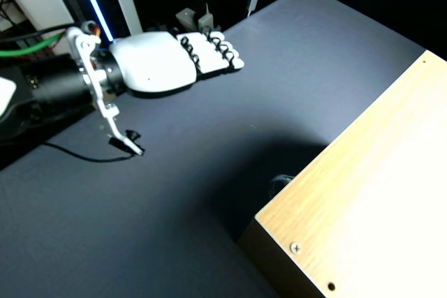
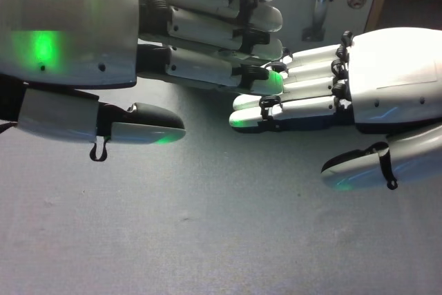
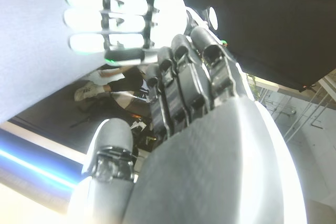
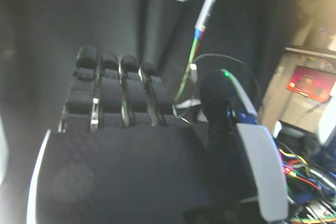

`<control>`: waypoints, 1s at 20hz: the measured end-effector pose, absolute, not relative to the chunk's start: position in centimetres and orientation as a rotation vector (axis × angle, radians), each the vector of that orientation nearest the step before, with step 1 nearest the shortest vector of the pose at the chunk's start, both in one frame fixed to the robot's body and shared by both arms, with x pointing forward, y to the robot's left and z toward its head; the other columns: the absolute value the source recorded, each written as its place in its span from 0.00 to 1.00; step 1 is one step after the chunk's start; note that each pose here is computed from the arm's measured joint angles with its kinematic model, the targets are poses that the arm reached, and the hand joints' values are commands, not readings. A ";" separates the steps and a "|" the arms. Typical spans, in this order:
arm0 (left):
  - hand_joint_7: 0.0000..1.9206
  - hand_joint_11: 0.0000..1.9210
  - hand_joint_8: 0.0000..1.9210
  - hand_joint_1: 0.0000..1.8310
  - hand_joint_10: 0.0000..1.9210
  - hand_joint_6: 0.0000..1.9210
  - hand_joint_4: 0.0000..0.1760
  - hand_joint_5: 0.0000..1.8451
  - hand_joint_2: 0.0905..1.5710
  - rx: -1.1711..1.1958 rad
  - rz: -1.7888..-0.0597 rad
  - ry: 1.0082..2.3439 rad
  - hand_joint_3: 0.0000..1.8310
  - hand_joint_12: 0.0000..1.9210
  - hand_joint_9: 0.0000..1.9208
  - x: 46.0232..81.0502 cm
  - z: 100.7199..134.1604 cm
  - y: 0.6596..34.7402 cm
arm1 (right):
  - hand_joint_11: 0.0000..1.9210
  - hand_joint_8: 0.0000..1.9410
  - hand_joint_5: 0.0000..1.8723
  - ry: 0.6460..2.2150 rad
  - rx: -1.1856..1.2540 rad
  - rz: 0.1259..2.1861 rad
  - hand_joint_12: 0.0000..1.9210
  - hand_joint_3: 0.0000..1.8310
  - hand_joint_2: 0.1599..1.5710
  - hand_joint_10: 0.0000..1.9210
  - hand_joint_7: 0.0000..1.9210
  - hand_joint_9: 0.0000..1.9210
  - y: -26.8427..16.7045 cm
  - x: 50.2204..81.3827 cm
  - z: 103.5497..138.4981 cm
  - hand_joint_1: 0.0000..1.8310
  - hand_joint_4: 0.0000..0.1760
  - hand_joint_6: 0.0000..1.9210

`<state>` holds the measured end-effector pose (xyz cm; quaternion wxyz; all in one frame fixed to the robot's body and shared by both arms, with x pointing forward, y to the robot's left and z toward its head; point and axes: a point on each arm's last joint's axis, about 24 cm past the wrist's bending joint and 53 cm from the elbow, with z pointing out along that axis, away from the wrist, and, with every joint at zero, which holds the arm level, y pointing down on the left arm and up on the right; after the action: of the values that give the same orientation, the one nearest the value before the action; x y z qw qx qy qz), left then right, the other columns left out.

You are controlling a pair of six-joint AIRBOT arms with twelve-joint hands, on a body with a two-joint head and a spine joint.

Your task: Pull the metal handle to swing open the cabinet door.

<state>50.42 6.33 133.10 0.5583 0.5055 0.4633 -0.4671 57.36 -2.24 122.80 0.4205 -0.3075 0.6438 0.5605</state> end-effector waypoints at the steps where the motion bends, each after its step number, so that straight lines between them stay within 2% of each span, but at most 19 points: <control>1: 0.22 0.00 0.00 0.00 0.00 0.00 0.00 0.23 1.00 1.193 -1.102 1.092 0.04 0.41 0.19 50.4 133.1 6.3 | 0.00 0.00 0.01 1.615 -0.768 1.401 0.09 0.03 1.00 0.00 0.02 0.01 -2.3 57.4 122.8 0.00 0.00 0.00; 10: 0.22 0.00 0.00 0.00 0.00 0.00 0.00 0.23 1.00 1.193 -1.102 1.092 0.04 0.41 0.19 50.4 133.1 6.3 | 0.00 0.00 0.00 1.676 -0.567 1.321 0.04 0.04 1.00 0.00 0.00 0.00 -4.1 61.2 122.9 0.00 0.00 0.00; 13: 0.23 0.02 0.00 0.00 0.00 0.00 0.00 0.23 1.00 1.193 -1.101 1.093 0.05 0.41 0.20 50.4 133.1 6.3 | 0.00 0.00 0.00 1.673 -0.497 1.329 0.07 0.03 1.00 0.00 0.01 0.00 -5.1 61.8 123.6 0.00 0.00 0.00; 18: 0.22 0.02 0.00 0.00 0.00 0.00 0.00 0.23 1.00 1.192 -1.102 1.093 0.03 0.41 0.20 50.4 133.1 6.3 | 0.00 0.00 0.00 1.710 -0.418 1.310 0.04 0.03 1.00 0.00 0.00 0.00 -5.3 62.3 123.3 0.00 0.00 0.00; 20: 0.21 0.03 0.00 0.00 0.00 0.00 0.00 0.21 1.00 1.192 -1.102 1.093 0.04 0.41 0.20 50.4 133.1 6.3 | 0.00 0.00 0.01 1.722 -0.353 1.328 0.09 0.04 1.00 0.00 0.02 0.01 -5.9 62.5 123.6 0.00 0.00 0.00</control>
<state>50.42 6.33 133.10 0.5583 0.5055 0.4633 -0.4671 62.53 -5.93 123.60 0.4520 -0.1427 0.6972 0.5378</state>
